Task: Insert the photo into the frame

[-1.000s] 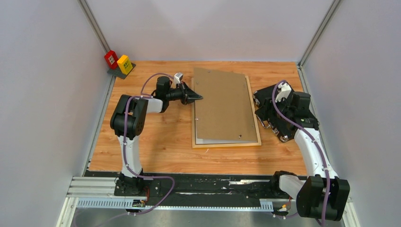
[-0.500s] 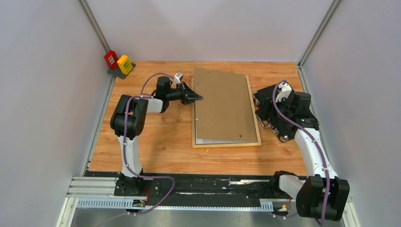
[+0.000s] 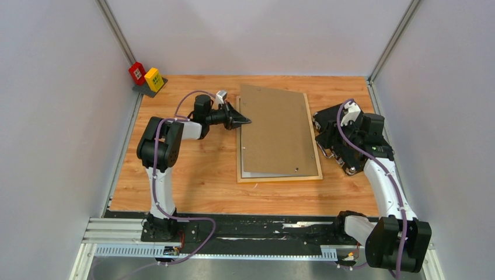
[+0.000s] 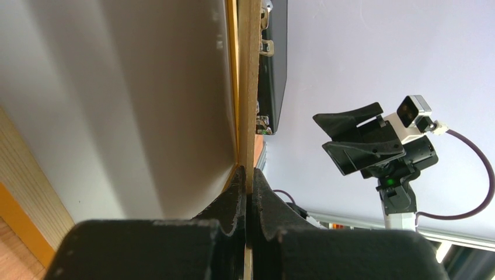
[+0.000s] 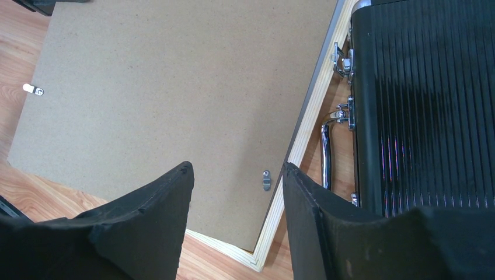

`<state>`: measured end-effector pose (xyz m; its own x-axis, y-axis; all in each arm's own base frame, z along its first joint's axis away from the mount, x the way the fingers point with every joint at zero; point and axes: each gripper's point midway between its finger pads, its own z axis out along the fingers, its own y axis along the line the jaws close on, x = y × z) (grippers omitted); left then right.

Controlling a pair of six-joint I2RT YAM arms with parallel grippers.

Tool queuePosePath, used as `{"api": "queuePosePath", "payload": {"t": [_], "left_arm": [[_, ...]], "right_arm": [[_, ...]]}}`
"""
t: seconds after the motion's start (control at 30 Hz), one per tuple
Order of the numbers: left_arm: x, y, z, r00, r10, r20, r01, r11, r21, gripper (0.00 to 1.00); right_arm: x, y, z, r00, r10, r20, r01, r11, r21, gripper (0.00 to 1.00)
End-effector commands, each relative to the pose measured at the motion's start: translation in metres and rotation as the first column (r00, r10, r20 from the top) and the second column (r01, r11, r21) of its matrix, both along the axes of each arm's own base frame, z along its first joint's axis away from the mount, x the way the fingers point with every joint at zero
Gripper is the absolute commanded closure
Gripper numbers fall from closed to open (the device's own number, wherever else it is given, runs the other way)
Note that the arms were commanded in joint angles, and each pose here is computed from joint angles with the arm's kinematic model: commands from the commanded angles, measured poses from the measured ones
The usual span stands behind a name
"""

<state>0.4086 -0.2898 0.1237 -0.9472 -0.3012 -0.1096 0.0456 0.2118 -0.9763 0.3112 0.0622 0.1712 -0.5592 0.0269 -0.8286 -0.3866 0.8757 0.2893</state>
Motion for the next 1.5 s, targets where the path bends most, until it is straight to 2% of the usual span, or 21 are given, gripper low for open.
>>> {"api": "queuePosePath", "payload": {"t": [0.0,1.47], "left_arm": [[0.003,-0.008,0.029,0.994,-0.040,0.104,0.044,0.998,-0.041,1.00],[0.010,-0.011,0.016,0.996,-0.051,0.073,0.054,0.998,-0.038,1.00]], "right_arm": [[-0.001,0.002,0.005,1.000,0.019,0.021,-0.020,1.000,0.007,0.43],[-0.002,0.000,0.004,1.000,0.022,0.013,-0.022,1.000,0.011,0.43]]}}
